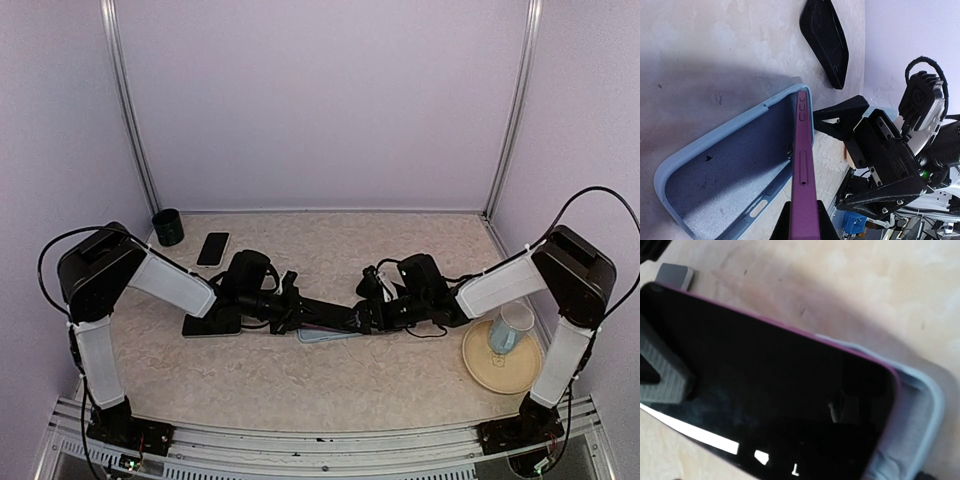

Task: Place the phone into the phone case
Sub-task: Install the phone on the phone case, then press the phone with the phone case.

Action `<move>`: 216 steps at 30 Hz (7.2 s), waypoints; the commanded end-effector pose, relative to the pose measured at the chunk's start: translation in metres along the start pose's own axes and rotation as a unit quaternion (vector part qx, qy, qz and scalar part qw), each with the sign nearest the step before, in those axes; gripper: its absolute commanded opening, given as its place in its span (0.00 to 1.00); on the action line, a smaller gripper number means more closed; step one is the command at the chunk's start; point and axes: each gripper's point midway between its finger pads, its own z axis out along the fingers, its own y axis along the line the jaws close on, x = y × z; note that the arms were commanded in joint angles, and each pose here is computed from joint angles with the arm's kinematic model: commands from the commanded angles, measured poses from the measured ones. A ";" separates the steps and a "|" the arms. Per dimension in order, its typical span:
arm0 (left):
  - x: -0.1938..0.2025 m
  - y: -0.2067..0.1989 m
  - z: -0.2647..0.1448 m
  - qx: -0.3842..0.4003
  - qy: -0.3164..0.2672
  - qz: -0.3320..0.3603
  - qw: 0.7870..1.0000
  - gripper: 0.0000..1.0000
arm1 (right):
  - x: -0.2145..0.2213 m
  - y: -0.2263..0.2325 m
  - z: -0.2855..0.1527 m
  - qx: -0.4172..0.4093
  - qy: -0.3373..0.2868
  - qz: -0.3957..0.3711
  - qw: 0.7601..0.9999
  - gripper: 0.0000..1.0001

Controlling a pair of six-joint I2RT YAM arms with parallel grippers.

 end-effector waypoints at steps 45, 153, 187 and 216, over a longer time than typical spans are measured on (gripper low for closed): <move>0.000 0.013 0.012 0.069 0.040 0.031 0.996 0.00 | 0.002 0.021 0.012 -0.016 0.032 -0.037 0.999 1.00; -0.004 -0.058 -0.035 0.145 0.009 0.136 0.980 0.43 | -0.052 0.088 -0.046 -0.275 -0.032 0.014 0.961 0.00; -0.004 -0.077 -0.089 0.076 -0.051 0.238 0.967 0.84 | -0.027 0.098 -0.086 -0.235 -0.036 -0.138 0.962 0.00; 0.075 -0.124 -0.080 0.190 0.056 0.340 0.919 0.65 | 0.010 0.147 -0.117 -0.298 -0.022 -0.294 0.908 0.00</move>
